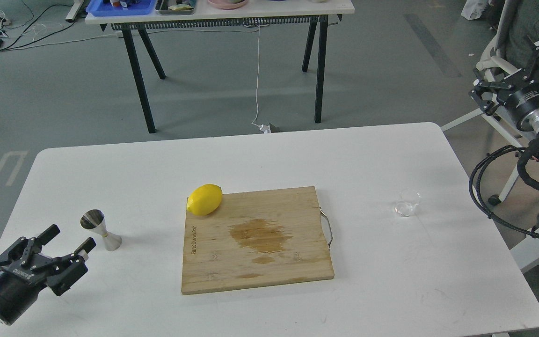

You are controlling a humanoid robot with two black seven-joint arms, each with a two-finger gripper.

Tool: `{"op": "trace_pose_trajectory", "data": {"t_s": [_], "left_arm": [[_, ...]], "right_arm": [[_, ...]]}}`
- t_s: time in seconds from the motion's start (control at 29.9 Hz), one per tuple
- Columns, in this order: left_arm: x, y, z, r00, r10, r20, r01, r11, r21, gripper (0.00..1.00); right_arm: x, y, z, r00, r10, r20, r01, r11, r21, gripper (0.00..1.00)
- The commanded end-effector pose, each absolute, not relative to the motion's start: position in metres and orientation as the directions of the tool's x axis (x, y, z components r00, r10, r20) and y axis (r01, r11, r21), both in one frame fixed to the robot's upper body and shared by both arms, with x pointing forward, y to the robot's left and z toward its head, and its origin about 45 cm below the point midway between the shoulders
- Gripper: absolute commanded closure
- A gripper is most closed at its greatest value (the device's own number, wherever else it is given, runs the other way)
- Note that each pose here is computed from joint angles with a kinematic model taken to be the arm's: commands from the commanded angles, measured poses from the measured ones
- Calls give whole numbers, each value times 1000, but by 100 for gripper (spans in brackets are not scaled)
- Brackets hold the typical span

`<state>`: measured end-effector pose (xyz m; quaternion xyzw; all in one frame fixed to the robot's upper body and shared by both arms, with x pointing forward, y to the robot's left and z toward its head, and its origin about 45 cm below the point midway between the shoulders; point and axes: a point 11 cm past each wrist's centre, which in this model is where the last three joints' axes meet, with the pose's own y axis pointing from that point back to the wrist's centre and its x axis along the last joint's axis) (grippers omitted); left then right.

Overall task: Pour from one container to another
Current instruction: 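Reach the left gripper to the steel jigger and grasp it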

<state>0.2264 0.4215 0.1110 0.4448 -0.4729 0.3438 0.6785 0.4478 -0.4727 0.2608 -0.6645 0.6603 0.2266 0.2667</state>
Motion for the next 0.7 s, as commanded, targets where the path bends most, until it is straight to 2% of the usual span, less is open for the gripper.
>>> {"op": "trace_pose_trajectory", "data": {"t_s": [0.0,0.37,0.67], "left_arm": [[219,419,92,347,71,935,-889,344,303,1],[209,411,51,397,135,908,-895,278,350,1],[242,389,44,390,119,913,-887,317,337,1]], "right_arm": [[448,-473,261,25,-757,-653,-998,15,-56,1],[444,-489,273,16,-772,-635,-997,38,-71,1],[441,-497,277,8,-781,-625,-996,47,-72,1]]}}
